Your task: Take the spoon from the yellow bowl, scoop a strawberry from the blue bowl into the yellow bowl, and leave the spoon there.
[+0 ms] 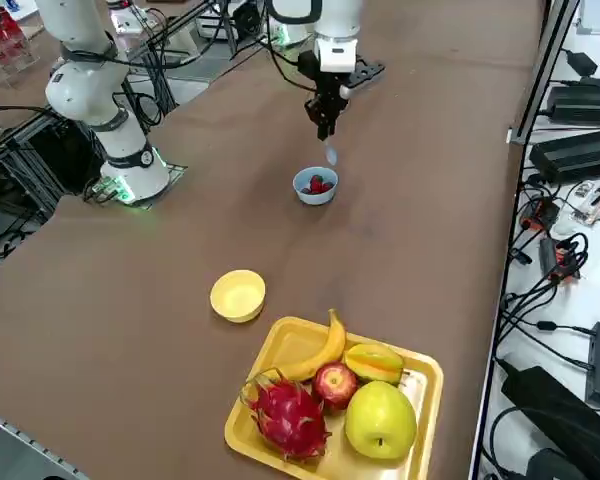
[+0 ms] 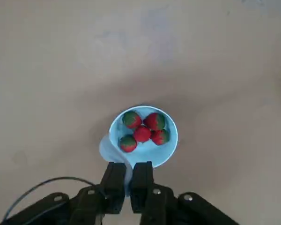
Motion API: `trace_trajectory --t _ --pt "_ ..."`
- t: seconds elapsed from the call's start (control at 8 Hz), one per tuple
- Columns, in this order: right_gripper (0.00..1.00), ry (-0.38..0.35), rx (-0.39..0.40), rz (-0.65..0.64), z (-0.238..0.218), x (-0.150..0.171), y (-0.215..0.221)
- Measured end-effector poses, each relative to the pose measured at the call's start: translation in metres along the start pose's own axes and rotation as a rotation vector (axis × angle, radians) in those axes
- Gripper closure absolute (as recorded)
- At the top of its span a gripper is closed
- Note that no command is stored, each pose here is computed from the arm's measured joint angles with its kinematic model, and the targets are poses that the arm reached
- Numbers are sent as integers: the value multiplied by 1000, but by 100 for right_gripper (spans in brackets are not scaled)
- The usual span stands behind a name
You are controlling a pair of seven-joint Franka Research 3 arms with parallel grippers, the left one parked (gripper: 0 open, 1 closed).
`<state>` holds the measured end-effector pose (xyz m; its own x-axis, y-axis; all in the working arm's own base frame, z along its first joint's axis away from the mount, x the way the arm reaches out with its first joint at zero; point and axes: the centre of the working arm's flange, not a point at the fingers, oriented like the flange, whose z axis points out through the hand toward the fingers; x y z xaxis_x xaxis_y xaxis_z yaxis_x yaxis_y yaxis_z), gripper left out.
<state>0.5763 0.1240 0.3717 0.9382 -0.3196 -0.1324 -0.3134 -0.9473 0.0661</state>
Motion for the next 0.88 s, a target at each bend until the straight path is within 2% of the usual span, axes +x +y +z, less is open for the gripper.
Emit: trace_trajectory --t 0.88 --pt "89 -27 -10 -211 23 -3 15"
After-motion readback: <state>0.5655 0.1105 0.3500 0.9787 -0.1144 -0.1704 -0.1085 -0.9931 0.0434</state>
